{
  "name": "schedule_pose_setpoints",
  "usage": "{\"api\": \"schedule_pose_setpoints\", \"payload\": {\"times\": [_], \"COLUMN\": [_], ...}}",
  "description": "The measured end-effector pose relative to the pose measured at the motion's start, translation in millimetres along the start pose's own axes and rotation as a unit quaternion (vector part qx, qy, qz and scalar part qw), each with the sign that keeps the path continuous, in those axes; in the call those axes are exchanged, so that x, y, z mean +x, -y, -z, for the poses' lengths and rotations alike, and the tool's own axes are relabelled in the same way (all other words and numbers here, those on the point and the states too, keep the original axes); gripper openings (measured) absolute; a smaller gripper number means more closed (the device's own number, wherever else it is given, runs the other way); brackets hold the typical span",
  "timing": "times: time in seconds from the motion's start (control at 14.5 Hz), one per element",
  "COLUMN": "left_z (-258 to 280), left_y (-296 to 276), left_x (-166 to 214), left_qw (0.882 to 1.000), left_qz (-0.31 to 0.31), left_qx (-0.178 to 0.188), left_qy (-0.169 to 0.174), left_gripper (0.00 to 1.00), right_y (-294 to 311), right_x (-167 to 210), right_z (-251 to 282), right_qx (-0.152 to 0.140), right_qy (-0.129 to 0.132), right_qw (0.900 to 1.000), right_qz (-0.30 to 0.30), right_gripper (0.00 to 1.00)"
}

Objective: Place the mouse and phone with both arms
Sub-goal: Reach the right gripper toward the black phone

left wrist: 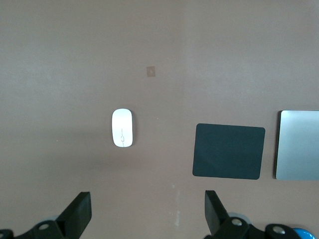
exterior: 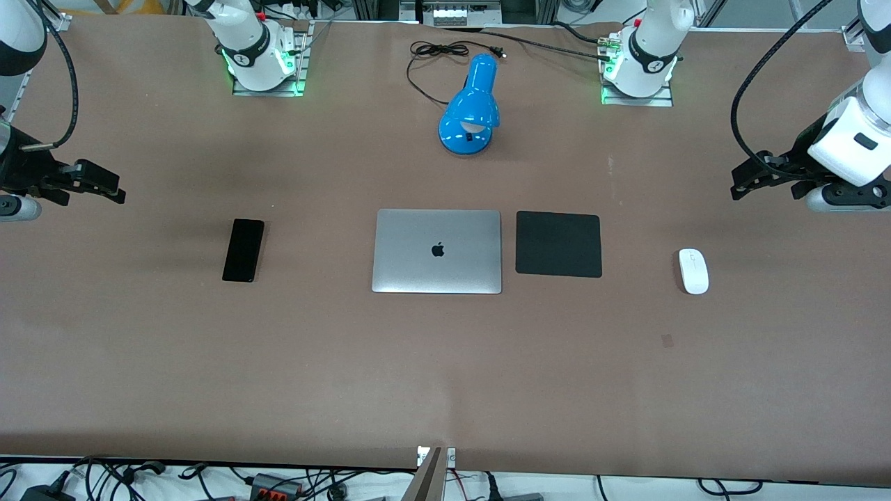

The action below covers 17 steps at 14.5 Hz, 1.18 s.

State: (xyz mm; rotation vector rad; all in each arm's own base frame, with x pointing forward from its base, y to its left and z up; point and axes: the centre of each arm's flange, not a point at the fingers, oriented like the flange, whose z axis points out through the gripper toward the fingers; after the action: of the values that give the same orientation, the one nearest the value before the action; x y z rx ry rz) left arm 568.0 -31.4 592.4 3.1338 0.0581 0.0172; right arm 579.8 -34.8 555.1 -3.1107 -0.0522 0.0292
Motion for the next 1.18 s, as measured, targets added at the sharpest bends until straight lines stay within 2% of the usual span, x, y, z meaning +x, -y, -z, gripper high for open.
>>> {"api": "schedule_pose_setpoints", "payload": {"times": [0.55, 0.76, 0.9, 1.18], "left_z": [0, 2, 1, -2], "left_y": [0, -1, -1, -2], "left_x": [0, 0, 2, 4], "left_qw": [1.0, 1.0, 1.0, 1.0], "left_qz": [0.0, -0.001, -0.001, -0.001], "left_qx": [0.0, 0.0, 0.0, -0.001], "left_qy": [0.0, -0.002, -0.002, 0.0], "left_gripper": [1.0, 1.0, 1.0, 1.0], "right_y": [-3, 0, -3, -28], "right_x": [0, 2, 4, 11], "right_z": [0, -8, -25, -96], "right_qx": [0.0, 0.002, 0.005, 0.018], "right_qy": [0.003, 0.014, 0.04, 0.112], "right_qw": [1.0, 1.0, 0.999, 0.993], "right_qz": [-0.003, 0.001, -0.001, -0.02], "right_gripper": [1.0, 1.0, 1.0, 1.0]}}
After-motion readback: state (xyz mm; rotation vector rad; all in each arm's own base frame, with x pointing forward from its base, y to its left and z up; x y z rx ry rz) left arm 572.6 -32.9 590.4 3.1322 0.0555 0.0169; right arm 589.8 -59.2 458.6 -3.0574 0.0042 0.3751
